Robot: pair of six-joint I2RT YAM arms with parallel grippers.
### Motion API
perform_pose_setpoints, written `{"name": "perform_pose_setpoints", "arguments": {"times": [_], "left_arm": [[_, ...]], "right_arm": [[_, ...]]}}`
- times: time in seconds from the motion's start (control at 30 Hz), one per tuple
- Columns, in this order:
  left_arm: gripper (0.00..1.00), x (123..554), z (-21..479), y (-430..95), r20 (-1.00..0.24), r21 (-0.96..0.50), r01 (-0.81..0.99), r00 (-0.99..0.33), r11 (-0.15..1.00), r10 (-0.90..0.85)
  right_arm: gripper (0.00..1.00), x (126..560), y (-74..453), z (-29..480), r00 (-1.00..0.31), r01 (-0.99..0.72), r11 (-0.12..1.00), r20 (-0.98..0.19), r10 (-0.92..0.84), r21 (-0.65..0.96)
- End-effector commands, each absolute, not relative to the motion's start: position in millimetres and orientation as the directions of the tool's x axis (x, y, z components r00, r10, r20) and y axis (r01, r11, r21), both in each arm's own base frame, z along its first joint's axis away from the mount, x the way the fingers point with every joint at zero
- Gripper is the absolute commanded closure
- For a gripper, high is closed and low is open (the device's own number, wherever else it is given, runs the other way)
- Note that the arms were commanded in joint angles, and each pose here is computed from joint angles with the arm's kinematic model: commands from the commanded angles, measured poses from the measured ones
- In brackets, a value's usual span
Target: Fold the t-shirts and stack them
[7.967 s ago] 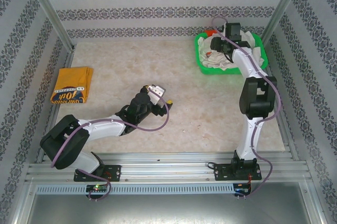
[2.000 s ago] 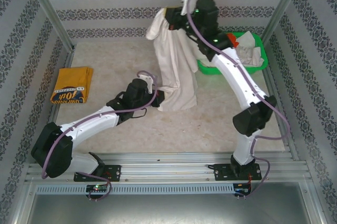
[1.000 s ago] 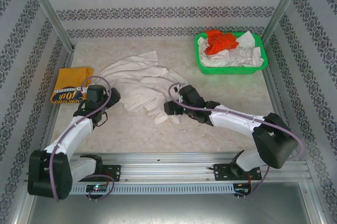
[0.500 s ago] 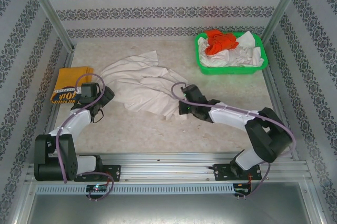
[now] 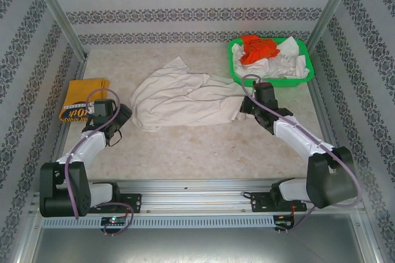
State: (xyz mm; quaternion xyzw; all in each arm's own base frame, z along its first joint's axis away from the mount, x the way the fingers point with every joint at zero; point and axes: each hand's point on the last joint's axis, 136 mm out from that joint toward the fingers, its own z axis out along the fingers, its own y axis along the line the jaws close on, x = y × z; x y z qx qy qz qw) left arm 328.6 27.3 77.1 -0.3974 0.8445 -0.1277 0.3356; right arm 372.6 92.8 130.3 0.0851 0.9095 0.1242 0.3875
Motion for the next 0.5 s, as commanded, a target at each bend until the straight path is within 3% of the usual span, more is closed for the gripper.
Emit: {"name": "perform_pose_setpoints", "arguments": {"times": [0.0, 0.2, 0.4, 0.47], "left_arm": [[0.24, 324.8, 61.0, 3.9, -0.355, -0.548, -0.593, -0.474, 0.591, -0.806], [0.45, 332.0, 48.5, -20.6, -0.288, -0.607, -0.580, -0.476, 0.543, -0.831], [0.50, 350.0, 38.8, -28.7, -0.239, -0.639, -0.576, -0.481, 0.510, -0.844], [0.57, 357.7, 36.9, -31.6, -0.223, -0.662, -0.568, -0.473, 0.489, -0.852]], "right_arm": [[1.00, 377.2, 97.9, 128.9, -0.703, 0.042, 0.952, -0.668, 0.243, 0.303], [1.00, 380.8, 105.5, 119.0, -0.719, 0.040, 0.939, -0.642, 0.264, 0.340], [1.00, 380.4, 106.2, 114.9, -0.727, 0.044, 0.938, -0.633, 0.266, 0.344], [1.00, 380.5, 105.3, 115.7, -0.724, 0.045, 0.939, -0.637, 0.265, 0.340]]}}
